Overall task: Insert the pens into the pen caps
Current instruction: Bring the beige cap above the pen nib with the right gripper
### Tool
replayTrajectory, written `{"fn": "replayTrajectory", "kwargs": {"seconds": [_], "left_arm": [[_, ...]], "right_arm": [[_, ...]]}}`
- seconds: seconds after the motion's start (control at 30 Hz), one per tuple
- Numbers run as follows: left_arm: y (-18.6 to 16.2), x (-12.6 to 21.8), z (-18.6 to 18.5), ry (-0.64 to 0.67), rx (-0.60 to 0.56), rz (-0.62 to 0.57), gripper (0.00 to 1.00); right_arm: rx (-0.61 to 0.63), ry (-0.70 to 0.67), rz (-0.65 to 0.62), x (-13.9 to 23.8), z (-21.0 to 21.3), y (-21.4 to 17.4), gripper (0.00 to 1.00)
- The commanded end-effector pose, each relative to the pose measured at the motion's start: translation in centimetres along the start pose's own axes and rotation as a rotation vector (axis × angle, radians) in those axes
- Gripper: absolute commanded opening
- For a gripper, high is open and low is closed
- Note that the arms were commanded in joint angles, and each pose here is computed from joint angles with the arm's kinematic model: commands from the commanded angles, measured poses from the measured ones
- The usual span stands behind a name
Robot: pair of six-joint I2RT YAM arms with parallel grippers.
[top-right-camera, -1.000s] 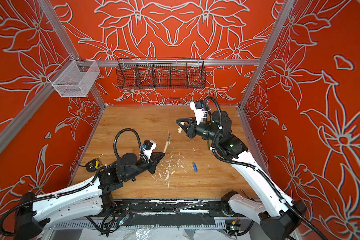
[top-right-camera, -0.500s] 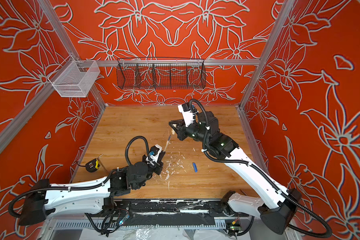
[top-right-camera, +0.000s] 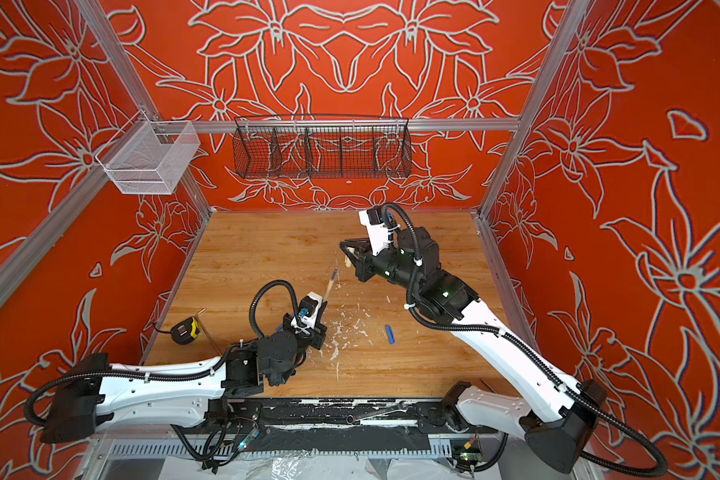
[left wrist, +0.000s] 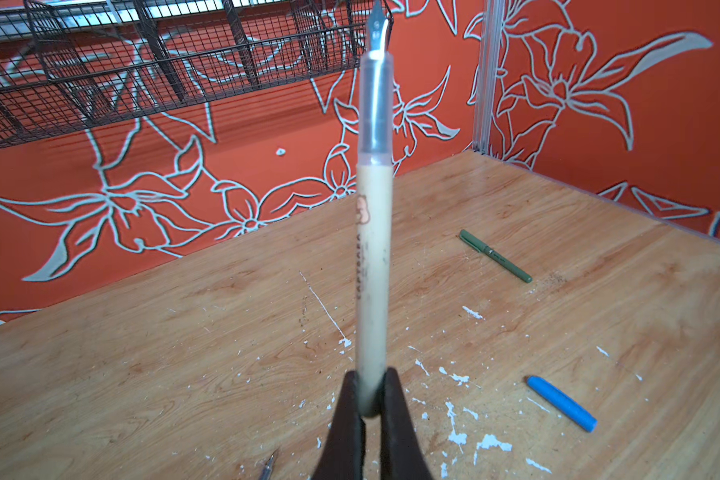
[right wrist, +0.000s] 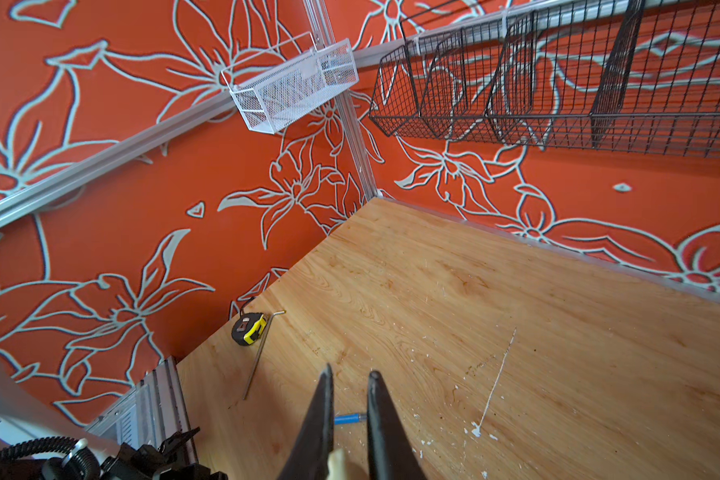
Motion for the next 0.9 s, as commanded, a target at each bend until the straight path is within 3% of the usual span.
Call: {"fn": "replayTrajectory", "kwargs": {"seconds": [0.0,0.33,0.87], "left_arm": [[1.0,0.5,0.4,-0.001,0.051,-0.045,0.00],[0.7,0.8,0.4,-0.019,0.059,-0.044,0.00],[1.1,1.5,1.0,-0.038,0.086,-0.063,0.00]], "right_arm": [[-0.057,0.054,-0.115,0.4,0.7,1.4,0.06],[-0.088,0.111,-0.174,0.2,1.5,2.4,0.06],[-0.119,0.210,-0.128,-2.5,2.7,2.5,0.05]]}}
Point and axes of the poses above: each gripper's point midway between its finger pads, its own x axis back along the fingers, its own z axis along the line the jaws close on, y = z × x, the point moved 1 cm from there along x, back along the fingers, and after that the axes turned 8 degrees about -x, right-handed, at the moved point
